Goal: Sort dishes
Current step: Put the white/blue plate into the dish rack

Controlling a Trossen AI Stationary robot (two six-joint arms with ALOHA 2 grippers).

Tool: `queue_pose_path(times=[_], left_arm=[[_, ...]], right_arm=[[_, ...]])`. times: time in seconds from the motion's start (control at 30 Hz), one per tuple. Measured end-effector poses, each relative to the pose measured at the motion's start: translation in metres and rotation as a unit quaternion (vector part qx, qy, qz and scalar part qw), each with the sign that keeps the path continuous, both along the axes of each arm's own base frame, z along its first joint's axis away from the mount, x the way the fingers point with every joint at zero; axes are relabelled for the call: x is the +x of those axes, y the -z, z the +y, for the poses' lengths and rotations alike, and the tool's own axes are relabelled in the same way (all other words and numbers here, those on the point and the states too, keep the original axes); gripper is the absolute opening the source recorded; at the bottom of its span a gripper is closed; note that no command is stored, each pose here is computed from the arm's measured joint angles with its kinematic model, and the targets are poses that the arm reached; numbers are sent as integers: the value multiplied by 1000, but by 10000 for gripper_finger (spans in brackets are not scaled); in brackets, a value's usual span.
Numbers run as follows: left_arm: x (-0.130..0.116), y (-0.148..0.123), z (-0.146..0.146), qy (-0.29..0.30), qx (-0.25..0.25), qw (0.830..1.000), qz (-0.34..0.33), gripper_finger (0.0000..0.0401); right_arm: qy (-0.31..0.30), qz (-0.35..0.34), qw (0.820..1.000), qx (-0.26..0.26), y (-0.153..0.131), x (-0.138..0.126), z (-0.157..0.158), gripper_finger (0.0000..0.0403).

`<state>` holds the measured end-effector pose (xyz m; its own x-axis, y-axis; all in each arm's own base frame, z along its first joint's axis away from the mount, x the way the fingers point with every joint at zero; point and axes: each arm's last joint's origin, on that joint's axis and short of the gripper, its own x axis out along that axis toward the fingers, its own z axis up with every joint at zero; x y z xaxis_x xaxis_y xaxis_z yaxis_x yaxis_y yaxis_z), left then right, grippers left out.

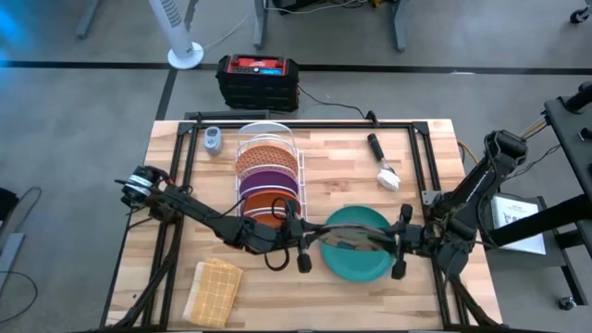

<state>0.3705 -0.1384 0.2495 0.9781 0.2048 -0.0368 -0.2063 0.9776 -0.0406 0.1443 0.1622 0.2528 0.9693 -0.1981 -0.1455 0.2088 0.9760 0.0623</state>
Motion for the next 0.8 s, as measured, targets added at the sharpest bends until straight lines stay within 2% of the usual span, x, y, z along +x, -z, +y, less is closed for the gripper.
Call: queue_pose_path(times=[0.13, 0.2, 0.57, 0.8], left_arm=[[0, -1, 0, -8, -5, 1000, -2, 14], [0, -1, 1, -9, -6, 1000, -3, 20], [0, 0, 0, -4, 2, 1000, 7, 35], [-2, -2, 1, -4, 6, 1000, 18, 116]], right_arm=[[16, 1, 1000, -18, 1, 0, -1, 62], [27, -1, 999, -25, 1, 0, -2, 47], [24, -1, 999, -21, 1, 0, -2, 47], [20, 2, 1000, -22, 1, 1, -3, 46]])
